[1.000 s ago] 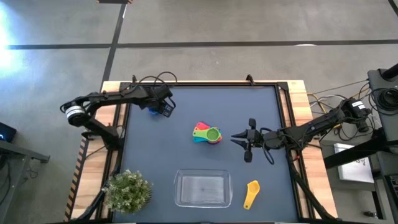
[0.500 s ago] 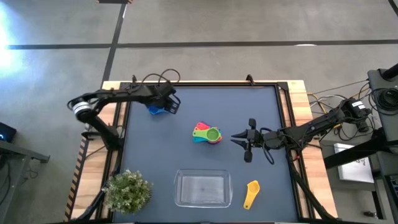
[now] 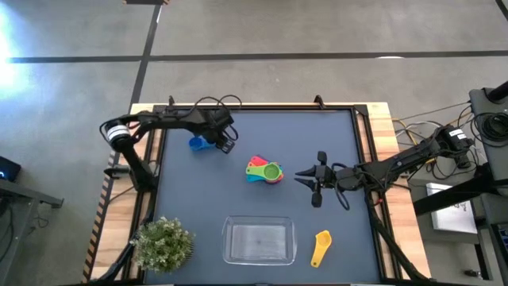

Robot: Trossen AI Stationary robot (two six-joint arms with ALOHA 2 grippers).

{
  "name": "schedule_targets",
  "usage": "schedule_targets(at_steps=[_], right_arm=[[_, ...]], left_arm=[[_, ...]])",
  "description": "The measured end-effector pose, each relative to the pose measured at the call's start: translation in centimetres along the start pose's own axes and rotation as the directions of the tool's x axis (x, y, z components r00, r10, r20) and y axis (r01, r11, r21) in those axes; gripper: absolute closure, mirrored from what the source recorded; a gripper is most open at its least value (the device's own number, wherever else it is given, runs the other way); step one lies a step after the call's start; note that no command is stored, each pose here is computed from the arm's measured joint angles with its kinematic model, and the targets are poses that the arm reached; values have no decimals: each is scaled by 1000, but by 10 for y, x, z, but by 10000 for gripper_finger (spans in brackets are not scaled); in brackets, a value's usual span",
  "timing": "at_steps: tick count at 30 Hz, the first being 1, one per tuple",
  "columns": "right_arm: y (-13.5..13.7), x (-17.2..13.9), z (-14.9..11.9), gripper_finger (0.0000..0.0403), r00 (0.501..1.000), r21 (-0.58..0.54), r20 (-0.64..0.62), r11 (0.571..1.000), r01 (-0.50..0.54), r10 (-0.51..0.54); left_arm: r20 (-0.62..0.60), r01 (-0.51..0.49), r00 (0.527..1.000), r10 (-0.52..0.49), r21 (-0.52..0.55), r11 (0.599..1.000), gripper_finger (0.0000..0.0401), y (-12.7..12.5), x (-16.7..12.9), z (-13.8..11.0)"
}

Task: Nest measuring cups in basket
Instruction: Stack the blue measuring cup on top of the green measuring cup

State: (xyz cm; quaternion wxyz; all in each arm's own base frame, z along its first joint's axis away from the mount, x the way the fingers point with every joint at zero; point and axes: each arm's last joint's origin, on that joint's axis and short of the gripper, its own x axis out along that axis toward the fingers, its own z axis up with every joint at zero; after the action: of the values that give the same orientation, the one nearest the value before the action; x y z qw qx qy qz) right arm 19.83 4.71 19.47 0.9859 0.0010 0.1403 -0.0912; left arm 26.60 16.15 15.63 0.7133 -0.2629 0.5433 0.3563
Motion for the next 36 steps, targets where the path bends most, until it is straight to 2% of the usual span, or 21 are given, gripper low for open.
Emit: schedule_targets(at_steps=[8, 12, 17, 27, 31, 36], right_arm=[[0, 0, -1, 335, 1000, -4, -7, 1000, 8, -8], [-1, 0, -1, 335, 1000, -4, -7, 1000, 10, -10], [0, 0, -1, 335, 1000, 14, -7, 1000, 10, -10], [0, 0, -1, 335, 1000, 13, -7, 1000, 9, -9], [0, 0, -1, 335, 1000, 13, -7, 1000, 9, -9], [0, 0, -1, 335, 1000, 14, -7, 1000, 9, -9]], left_arm=[[-122, -15, 992, 34, 153, 988, 300, -30, -29, -37], [-15, -74, 997, 78, 192, 979, 305, -41, -44, -43], [50, -189, 982, 183, 183, 965, 306, -35, -51, -43], [-114, -266, 948, 298, 236, 935, 306, -16, -40, -64], [-128, -276, 941, 313, 243, 930, 306, -12, -32, -71], [-86, -329, 931, 355, 226, 917, 306, -9, -27, -72]])
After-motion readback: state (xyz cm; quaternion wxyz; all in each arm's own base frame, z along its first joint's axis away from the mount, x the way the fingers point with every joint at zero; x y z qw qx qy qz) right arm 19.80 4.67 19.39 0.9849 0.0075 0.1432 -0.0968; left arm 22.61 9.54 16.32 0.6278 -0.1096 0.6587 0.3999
